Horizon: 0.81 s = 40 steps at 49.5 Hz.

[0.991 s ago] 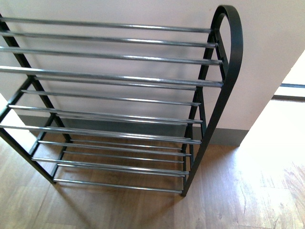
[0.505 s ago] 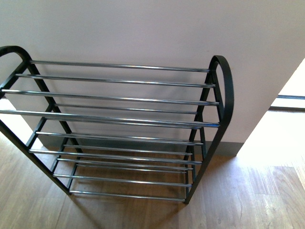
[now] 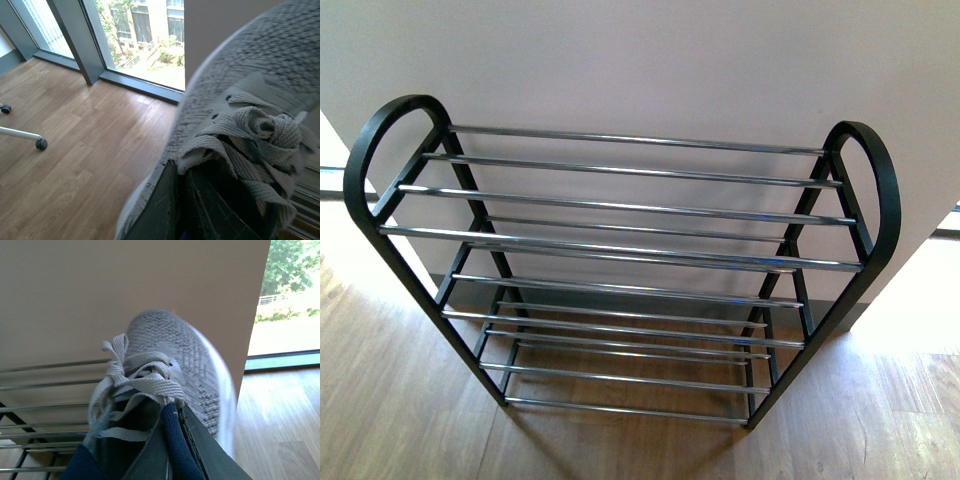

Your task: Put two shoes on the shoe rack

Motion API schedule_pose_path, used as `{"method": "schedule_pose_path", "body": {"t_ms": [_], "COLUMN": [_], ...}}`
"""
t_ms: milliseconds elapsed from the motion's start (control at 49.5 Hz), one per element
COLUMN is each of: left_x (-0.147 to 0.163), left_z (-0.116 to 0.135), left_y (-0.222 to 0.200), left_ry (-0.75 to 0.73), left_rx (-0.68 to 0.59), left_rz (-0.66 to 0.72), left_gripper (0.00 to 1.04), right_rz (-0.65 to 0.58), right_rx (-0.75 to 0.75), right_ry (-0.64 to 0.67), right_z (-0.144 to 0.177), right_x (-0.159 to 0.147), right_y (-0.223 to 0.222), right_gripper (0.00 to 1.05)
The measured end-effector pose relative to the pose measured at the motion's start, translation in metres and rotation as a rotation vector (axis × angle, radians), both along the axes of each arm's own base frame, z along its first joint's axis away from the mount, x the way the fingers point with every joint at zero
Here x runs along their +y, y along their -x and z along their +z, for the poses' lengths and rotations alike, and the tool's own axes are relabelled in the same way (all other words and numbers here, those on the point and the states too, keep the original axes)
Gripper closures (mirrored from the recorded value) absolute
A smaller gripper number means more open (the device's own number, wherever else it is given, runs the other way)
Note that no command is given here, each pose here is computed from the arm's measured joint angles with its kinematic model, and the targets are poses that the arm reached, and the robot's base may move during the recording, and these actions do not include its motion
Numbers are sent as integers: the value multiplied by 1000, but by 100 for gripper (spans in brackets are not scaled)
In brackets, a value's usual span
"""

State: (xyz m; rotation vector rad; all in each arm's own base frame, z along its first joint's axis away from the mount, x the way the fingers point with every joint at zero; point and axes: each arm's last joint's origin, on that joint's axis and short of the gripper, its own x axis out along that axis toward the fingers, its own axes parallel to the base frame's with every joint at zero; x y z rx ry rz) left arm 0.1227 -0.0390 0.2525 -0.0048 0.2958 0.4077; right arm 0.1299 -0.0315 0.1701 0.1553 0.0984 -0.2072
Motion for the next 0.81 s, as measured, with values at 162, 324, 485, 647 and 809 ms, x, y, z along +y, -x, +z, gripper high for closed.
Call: {"method": "schedule_pose_path", "body": {"t_ms": [162, 324, 485, 647, 809], "left_x": [-1, 0, 0, 0, 0], "left_z": [0, 0, 0, 0, 0], "left_y": [0, 0, 0, 0, 0], "left_ry": [5, 1, 0, 2, 2], "left_rx": [3, 1, 0, 2, 2], "left_rz": [-17, -6, -3, -7, -9], "left_gripper": [103, 103, 103, 103, 103], "right_rz": [-19, 209, 204, 139, 108], "right_rx": [0, -74, 7, 128, 242], "right_ry": [2, 90, 81, 21, -55], "right_z": [0, 12, 38, 50, 53], "right_x": [-1, 6, 19, 32, 50], "right_y": [0, -6, -31, -59, -79], "right_gripper": [103, 103, 103, 103, 103]}}
